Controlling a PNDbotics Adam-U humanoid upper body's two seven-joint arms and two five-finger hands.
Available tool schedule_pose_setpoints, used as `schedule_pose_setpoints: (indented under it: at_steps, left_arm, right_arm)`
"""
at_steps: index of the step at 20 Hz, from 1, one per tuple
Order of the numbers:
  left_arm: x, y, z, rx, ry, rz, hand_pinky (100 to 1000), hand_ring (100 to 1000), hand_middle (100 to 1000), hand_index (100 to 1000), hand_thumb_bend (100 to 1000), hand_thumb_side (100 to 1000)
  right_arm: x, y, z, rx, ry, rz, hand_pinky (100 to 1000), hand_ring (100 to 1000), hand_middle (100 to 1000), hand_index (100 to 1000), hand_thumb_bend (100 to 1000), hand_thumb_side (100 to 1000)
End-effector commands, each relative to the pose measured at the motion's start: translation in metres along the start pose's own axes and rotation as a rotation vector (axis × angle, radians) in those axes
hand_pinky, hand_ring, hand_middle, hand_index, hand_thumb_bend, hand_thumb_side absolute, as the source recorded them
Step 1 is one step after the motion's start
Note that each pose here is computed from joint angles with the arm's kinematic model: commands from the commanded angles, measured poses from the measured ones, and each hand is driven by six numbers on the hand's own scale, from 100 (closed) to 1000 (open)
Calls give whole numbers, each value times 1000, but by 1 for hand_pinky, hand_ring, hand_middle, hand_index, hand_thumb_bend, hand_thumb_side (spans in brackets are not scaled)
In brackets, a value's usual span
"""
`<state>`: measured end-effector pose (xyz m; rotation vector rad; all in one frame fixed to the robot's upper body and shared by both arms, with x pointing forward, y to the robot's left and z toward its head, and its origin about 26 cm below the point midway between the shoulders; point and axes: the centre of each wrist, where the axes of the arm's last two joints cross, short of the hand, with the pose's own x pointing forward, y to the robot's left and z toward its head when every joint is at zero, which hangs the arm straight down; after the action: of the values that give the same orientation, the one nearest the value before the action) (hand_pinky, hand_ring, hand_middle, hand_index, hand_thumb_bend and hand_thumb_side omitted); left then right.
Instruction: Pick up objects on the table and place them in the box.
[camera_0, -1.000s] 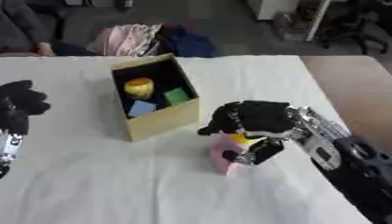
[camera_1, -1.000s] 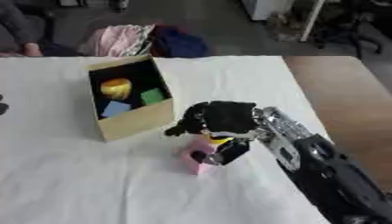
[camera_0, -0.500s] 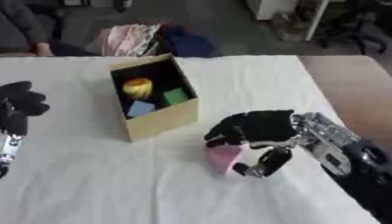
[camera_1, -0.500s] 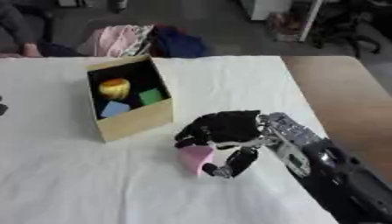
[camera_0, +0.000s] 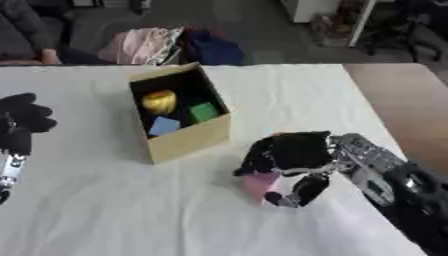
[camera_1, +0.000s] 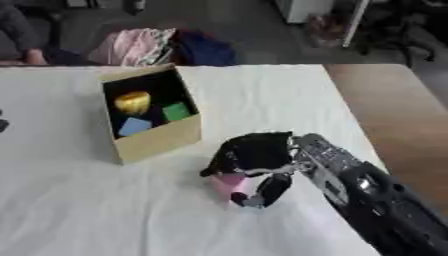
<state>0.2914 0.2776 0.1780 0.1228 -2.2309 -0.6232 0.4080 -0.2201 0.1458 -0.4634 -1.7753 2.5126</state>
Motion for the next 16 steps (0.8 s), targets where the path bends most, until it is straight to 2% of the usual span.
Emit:
schedule_pose_setpoints:
  at_steps: [1, 5, 11, 16]
  left_arm:
    - [6, 5, -2, 1, -26, -14, 780, 721, 704, 882, 100, 567]
    - [6, 5, -2, 3, -25, -13, 780, 721, 704, 882, 100, 566]
    - [6, 4, -2, 2, -29, -10, 780, 721, 703, 881, 100, 564]
    - [9, 1, -9, -12, -69, 10, 780, 721, 701, 880, 100, 563]
  right_arm:
    - [-7, -6, 8, -14, -22, 30, 819, 770, 583, 982, 100, 380]
    - [-11, -19, 14, -127, -10, 47, 815, 750, 539, 970, 100, 353]
    - [-27, -52, 22, -253, 17, 93, 820, 749, 533, 958, 100, 357]
    - [-51, -64, 36, -319, 111, 92, 822, 749, 535, 952, 100, 350]
